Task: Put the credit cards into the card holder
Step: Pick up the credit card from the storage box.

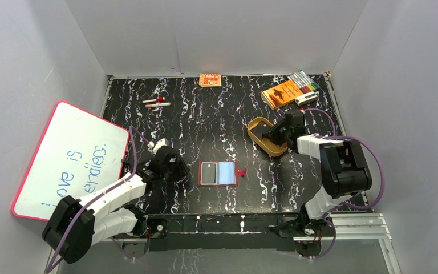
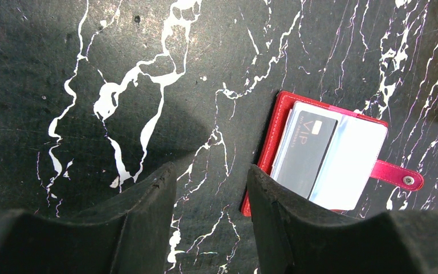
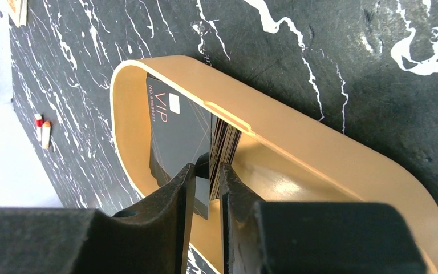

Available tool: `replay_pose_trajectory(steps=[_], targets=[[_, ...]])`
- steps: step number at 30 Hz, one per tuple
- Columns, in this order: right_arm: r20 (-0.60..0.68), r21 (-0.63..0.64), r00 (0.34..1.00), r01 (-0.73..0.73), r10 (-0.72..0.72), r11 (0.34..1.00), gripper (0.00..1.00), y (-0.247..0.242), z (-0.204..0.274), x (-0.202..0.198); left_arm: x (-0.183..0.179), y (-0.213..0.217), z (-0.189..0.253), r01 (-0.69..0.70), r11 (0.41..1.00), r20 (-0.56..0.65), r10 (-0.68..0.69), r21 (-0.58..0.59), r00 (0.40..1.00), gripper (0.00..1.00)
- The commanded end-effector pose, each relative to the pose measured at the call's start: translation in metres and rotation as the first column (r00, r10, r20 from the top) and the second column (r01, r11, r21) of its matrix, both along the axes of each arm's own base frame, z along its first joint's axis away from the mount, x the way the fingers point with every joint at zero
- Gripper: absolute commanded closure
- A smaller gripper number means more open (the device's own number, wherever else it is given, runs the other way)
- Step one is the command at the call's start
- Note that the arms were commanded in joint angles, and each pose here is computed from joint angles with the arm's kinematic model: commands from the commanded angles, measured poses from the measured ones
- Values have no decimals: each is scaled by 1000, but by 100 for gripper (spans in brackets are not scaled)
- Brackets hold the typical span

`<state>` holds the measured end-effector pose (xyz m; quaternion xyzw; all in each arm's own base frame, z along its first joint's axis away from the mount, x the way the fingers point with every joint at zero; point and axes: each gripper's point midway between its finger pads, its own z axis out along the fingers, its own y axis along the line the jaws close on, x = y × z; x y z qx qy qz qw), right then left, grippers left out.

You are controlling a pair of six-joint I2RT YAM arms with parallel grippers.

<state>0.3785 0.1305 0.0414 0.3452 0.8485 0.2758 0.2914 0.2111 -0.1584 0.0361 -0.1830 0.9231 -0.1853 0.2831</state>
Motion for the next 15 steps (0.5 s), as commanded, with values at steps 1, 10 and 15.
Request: replay_pose_trajectory(steps=[1, 10, 15], targets=[[56, -2, 998, 4, -4, 1000, 73, -4, 15, 3, -1, 0, 0, 8, 1000, -1, -8, 5, 1000, 54], [71, -6, 997, 11, -10, 1000, 79, -10, 20, -1, 0, -1, 2, 13, 1000, 1, -13, 7, 1000, 54], [75, -6, 997, 5, -5, 1000, 80, -11, 20, -3, 1, -2, 2, 15, 1000, 1, -15, 6, 1000, 54]])
